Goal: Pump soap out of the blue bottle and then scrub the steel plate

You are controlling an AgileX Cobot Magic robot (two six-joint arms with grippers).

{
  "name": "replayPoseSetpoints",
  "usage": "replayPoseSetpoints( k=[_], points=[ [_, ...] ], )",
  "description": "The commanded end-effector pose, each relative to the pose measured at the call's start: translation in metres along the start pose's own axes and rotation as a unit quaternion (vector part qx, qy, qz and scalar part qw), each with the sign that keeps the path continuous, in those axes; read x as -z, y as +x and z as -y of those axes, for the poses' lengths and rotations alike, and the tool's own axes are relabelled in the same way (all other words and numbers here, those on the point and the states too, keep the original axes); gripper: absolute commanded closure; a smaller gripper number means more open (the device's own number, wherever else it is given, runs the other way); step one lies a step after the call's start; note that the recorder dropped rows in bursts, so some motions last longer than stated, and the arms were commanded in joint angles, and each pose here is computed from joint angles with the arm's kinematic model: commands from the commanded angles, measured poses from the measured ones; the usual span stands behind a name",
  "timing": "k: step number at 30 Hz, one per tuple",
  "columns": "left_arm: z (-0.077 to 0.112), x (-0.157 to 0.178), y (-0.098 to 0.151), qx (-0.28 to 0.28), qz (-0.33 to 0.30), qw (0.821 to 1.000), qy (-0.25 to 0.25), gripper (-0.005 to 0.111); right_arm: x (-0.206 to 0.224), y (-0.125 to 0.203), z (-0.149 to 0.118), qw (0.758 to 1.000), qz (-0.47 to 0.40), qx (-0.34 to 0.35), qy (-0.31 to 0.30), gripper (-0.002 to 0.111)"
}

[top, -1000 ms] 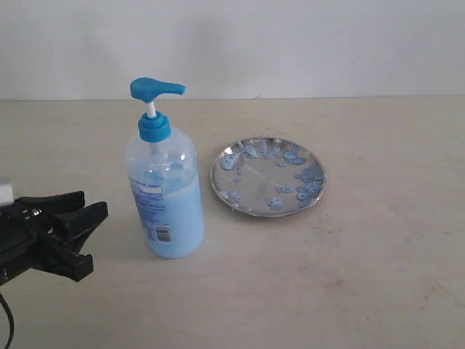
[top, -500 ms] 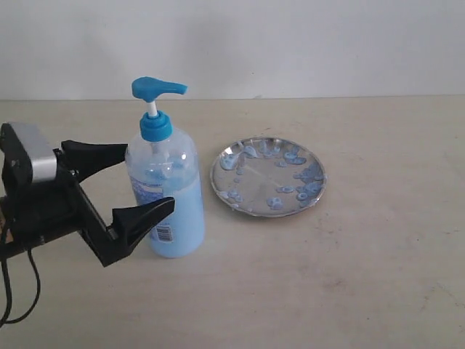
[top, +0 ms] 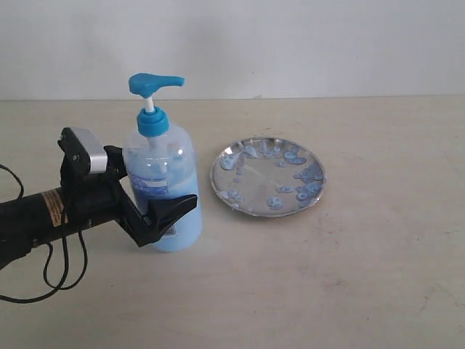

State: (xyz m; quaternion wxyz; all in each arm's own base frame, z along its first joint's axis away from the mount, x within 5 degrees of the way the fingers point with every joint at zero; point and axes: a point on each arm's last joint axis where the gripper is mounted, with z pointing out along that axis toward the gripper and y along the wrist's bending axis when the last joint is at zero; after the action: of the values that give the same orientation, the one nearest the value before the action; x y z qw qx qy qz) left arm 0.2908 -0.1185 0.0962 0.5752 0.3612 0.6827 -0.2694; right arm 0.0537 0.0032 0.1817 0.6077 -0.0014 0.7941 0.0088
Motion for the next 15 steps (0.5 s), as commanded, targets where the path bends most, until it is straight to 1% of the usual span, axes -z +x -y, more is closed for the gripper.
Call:
replayPoseSetpoints(
  k=[1, 3, 7, 12, 15],
  points=[
    [-0.009, -0.008, 0.005, 0.013, 0.003, 1.0, -0.017, 0.007, 0.0, 0.0, 0.0, 1.0, 0.004, 0.012, 0.003, 0.108],
    [-0.013, -0.01, 0.004, 0.013, 0.007, 1.0, -0.026, 0.021, 0.0, 0.0, 0.001, 1.0, 0.004, 0.013, 0.003, 0.108],
    [-0.016, -0.014, 0.001, 0.007, 0.015, 1.0, -0.027, 0.052, 0.0, -0.002, 0.001, 1.0, 0.011, 0.012, 0.004, 0.108],
    [-0.016, -0.015, 0.0, 0.001, 0.016, 1.0, -0.022, 0.102, 0.001, -0.01, 0.002, 0.998, 0.058, 0.006, 0.01, 0.108],
    [-0.016, -0.015, 0.0, -0.003, 0.016, 1.0, -0.022, 0.103, 0.002, -0.016, 0.002, 0.996, 0.088, -0.014, 0.011, 0.108]
  ],
)
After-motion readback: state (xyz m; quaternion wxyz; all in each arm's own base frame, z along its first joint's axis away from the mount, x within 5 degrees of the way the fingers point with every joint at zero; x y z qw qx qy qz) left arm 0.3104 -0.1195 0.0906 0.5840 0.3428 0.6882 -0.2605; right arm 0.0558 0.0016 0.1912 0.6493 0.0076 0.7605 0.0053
